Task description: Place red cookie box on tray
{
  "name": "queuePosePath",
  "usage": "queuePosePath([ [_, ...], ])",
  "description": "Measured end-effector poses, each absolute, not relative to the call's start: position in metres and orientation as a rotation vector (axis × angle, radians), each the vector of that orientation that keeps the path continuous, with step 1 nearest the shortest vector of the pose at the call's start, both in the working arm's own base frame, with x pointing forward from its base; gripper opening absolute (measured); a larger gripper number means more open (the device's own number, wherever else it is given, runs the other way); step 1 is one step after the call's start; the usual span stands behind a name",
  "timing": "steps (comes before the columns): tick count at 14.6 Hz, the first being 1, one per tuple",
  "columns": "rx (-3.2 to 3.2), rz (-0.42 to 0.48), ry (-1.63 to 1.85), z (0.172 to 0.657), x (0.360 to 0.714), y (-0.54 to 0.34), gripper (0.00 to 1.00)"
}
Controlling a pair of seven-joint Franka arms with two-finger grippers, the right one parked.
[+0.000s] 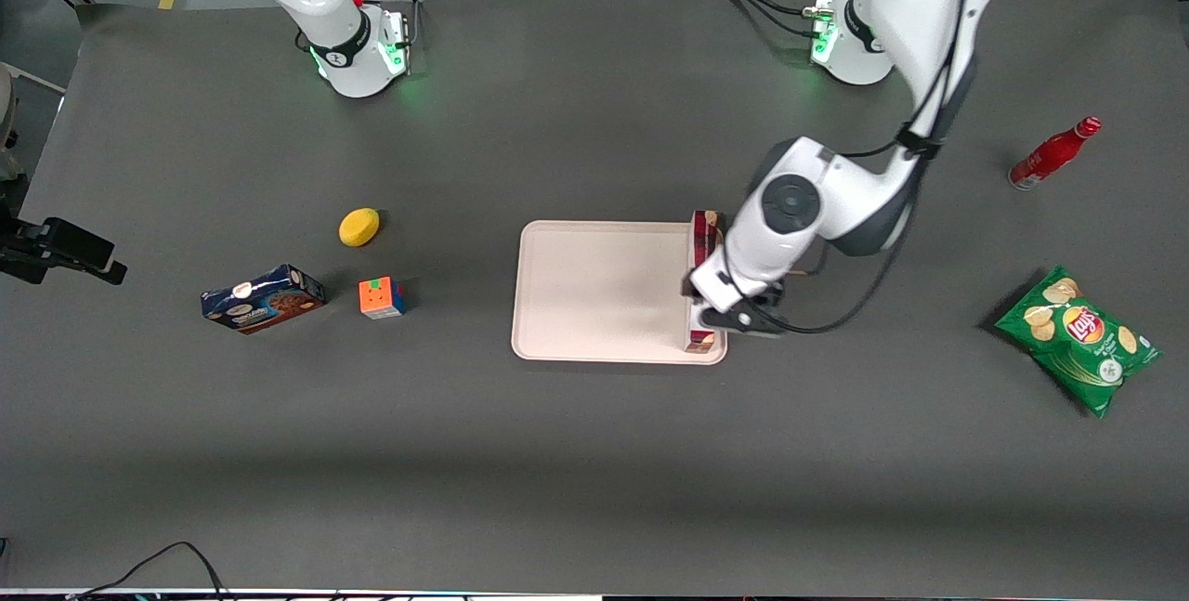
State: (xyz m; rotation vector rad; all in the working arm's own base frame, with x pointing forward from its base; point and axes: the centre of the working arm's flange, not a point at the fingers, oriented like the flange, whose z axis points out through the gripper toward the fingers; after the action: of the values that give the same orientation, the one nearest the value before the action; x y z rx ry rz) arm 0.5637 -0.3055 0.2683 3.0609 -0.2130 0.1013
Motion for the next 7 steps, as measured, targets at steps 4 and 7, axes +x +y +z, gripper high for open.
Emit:
queuePosePath([
  [4, 3.074, 0.142, -0.264, 0.353, 0.621, -0.197, 1.0],
  [7, 3.084, 0.17, -0.314, 0.409, 0.639, -0.104, 1.0],
])
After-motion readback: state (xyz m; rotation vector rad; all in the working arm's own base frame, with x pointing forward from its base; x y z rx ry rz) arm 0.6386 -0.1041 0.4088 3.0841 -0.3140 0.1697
